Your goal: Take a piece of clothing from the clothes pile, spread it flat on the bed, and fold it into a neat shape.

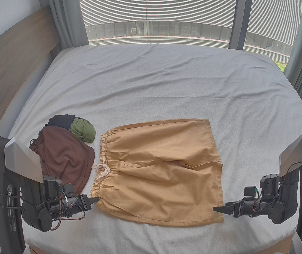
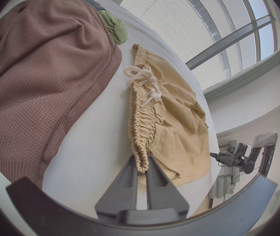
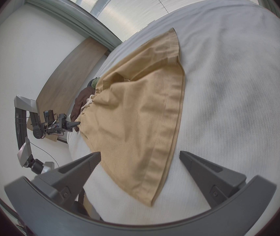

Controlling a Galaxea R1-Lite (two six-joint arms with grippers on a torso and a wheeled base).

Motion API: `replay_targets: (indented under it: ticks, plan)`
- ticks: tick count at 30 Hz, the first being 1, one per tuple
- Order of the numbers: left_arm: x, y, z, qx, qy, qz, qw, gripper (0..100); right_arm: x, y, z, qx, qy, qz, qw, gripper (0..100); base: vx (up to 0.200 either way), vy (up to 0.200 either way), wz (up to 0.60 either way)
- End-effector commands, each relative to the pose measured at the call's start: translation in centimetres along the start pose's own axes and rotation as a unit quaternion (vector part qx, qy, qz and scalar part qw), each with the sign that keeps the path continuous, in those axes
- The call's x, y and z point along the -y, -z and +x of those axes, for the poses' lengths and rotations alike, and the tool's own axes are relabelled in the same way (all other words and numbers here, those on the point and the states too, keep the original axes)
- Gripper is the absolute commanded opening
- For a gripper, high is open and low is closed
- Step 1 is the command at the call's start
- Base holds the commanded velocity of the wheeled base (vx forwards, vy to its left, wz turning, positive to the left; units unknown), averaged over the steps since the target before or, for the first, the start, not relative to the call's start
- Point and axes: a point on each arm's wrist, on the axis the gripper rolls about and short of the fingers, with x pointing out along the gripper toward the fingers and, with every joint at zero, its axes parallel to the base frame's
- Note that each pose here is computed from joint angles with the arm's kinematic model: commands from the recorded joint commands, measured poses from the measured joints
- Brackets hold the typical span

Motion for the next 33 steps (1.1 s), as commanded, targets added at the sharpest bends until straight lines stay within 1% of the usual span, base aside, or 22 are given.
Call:
replay_targets:
  ticks: [1, 14, 20, 33]
  plan:
    - [0.0, 0.1, 0.0, -0.001, 0.0, -0.001, 1.0, 0, -0.2, 1.1, -0.5, -0.023, 0.003, 0.017, 0.9996, 100, 0.0, 0.0, 0.0]
    - [0.0, 0.0, 0.0, 0.0, 0.0, 0.001, 1.0, 0, -1.3, 2.3, -0.1, -0.055, -0.01, 0.014, 0.9983, 100, 0.0, 0.0, 0.0]
    - [0.0, 0.1, 0.0, -0.001, 0.0, 0.0, 1.0, 0, -1.5, 2.4, 0.0, -0.058, -0.013, 0.012, 0.9981, 100, 0.0, 0.0, 0.0]
    - [0.0, 0.0, 0.0, 0.0, 0.0, 0.001, 1.0, 0, -2.2, 2.4, 0.0, -0.063, -0.02, 0.034, 0.9973, 100, 0.0, 0.0, 0.0]
